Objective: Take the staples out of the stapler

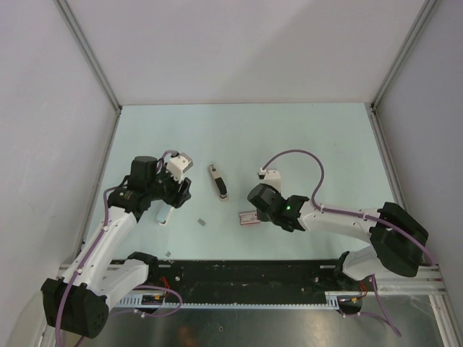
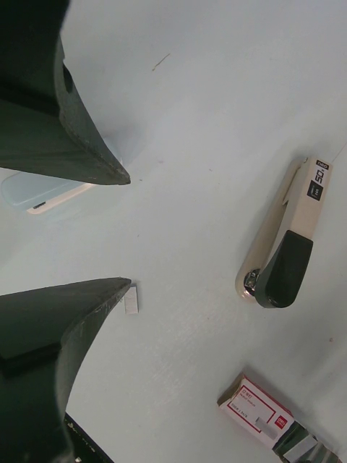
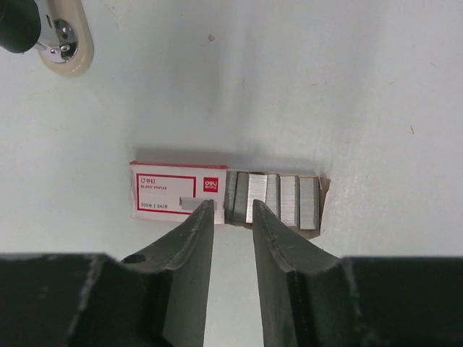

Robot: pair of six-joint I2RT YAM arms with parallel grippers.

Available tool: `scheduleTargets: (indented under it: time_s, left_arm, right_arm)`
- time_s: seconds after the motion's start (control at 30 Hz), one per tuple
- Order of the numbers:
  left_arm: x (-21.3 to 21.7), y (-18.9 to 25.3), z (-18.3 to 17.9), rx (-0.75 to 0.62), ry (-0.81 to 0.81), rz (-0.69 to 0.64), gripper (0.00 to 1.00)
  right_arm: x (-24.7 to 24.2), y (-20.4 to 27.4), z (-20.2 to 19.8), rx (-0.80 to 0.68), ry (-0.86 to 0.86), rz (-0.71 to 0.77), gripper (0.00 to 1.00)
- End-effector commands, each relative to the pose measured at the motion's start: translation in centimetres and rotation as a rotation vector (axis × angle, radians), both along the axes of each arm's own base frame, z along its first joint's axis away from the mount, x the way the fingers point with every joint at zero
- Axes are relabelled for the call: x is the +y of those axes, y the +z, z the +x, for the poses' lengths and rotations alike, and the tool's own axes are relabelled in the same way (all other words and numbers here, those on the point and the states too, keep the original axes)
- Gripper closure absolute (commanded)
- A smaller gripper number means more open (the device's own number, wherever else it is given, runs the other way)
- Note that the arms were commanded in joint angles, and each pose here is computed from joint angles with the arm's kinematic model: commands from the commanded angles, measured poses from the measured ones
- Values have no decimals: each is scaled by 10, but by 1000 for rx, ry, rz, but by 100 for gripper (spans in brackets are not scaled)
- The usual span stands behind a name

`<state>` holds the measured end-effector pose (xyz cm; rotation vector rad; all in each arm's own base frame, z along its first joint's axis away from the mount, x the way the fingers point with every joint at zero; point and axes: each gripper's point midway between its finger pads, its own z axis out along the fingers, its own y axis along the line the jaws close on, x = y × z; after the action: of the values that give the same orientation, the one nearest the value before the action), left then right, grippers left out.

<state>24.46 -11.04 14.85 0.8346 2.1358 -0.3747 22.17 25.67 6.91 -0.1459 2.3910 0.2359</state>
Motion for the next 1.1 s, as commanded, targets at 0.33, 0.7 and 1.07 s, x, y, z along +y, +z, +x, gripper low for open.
scheduleTargets:
  time_s: [0.33, 0.7, 1.07]
  left_arm:
    - [-3, -1, -1, 1, -34, -8, 41]
    - [-4, -2, -2, 1, -40, -6, 42]
    - [-2, -2, -1, -3, -38, 2, 42]
  right_arm:
    - [-8, -21, 45, -39, -52, -47, 94]
    - [-3, -32, 49, -28, -57, -37, 99]
    - [-2, -36, 42, -9, -48, -47, 100]
